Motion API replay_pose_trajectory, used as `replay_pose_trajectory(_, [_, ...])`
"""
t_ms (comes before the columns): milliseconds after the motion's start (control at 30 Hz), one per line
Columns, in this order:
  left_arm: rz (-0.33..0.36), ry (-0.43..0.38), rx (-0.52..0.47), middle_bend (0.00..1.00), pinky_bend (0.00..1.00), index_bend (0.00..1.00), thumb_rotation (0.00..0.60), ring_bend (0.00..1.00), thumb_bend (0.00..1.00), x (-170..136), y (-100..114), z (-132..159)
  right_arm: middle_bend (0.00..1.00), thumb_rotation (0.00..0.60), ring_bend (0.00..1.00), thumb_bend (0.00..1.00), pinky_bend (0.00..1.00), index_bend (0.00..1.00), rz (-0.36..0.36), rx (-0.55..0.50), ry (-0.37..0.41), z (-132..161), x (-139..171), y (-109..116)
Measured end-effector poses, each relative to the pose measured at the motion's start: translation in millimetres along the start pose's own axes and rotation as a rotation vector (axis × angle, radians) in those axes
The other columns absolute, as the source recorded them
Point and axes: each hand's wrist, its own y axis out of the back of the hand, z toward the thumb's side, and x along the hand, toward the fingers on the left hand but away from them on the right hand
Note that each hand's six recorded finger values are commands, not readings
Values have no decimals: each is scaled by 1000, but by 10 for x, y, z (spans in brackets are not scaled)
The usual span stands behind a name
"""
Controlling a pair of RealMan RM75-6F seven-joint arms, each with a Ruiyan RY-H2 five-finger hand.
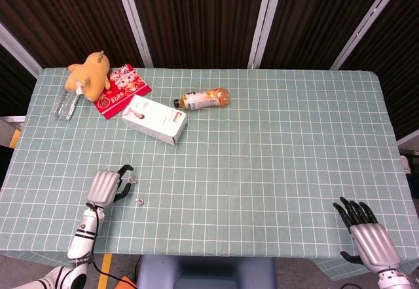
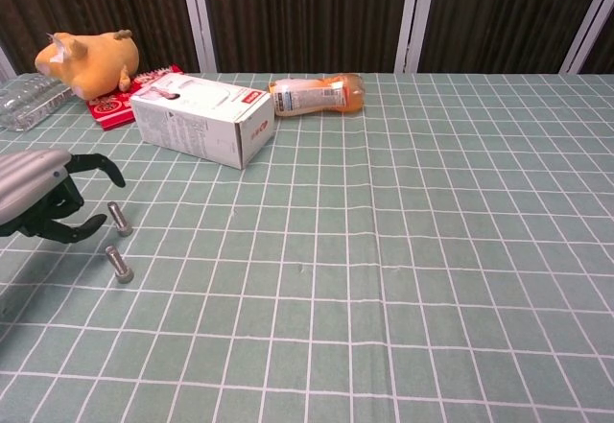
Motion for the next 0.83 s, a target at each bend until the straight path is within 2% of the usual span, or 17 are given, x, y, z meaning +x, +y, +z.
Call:
replay_pose_trajectory(100, [32, -19, 16, 981, 1000, 277, 600, 982, 406, -43, 108, -4, 0, 600, 0, 156, 0, 0, -1, 0, 2, 4, 3, 2])
replay_pose_trajectory(133, [45, -26, 22, 869, 951, 229, 600, 864, 406, -67, 154, -13, 0, 600, 0, 156, 0, 0, -3, -1, 2, 4, 5, 8])
replay_pose_trajectory(200, [63, -39, 27, 511, 632, 138, 600, 477, 399, -160, 266, -62, 0, 600, 0, 156, 0, 0, -11, -3, 2, 2, 9, 25])
replay_pose_trajectory(233, [59, -44, 27, 243, 348, 79, 600, 198, 389, -212, 308, -91, 0, 600, 0, 156, 0, 0, -15, -4, 1, 1, 12, 33])
replay_pose_trajectory(267, [48, -49, 26, 94, 193, 39, 600, 60, 381, -274, 347, -123, 0, 600, 0, 156, 0, 0, -21, -5, 1, 0, 15, 43])
replay_pose_trajectory(300, [26, -57, 22, 32, 140, 18, 600, 14, 378, -373, 399, -166, 0, 600, 0, 156, 0, 0, -24, -4, 2, 1, 18, 46])
replay_pose_trajectory(333, [7, -63, 17, 4, 117, 3, 600, 0, 377, -465, 444, -199, 0, 600, 0, 156, 0, 0, -24, -2, 4, 4, 20, 44])
replay_pose_trajectory(433, [-35, -73, -3, 0, 86, 0, 600, 0, 376, -863, 663, -306, 0, 600, 0, 156, 0, 0, -26, 1, 10, 20, 24, 38])
replay_pose_trajectory(533, [-9, -43, -20, 0, 61, 2, 600, 0, 371, -1281, 899, -422, 0, 600, 0, 156, 0, 0, -29, 7, 15, 35, 32, 30])
replay_pose_trajectory(633, [26, -16, -3, 0, 46, 0, 600, 0, 366, -1666, 993, -506, 0, 600, 0, 156, 0, 0, -27, 13, 22, 53, 43, 15])
replay_pose_trajectory(700, [44, -33, 20, 0, 46, 0, 600, 0, 366, -1786, 1040, -518, 0, 600, 0, 156, 0, 0, -30, 13, 28, 71, 58, 17])
replay_pose_trajectory(833, [31, -22, 34, 0, 46, 0, 600, 0, 366, -1858, 1047, -566, 0, 600, 0, 156, 0, 0, -52, 7, 31, 78, 99, 60])
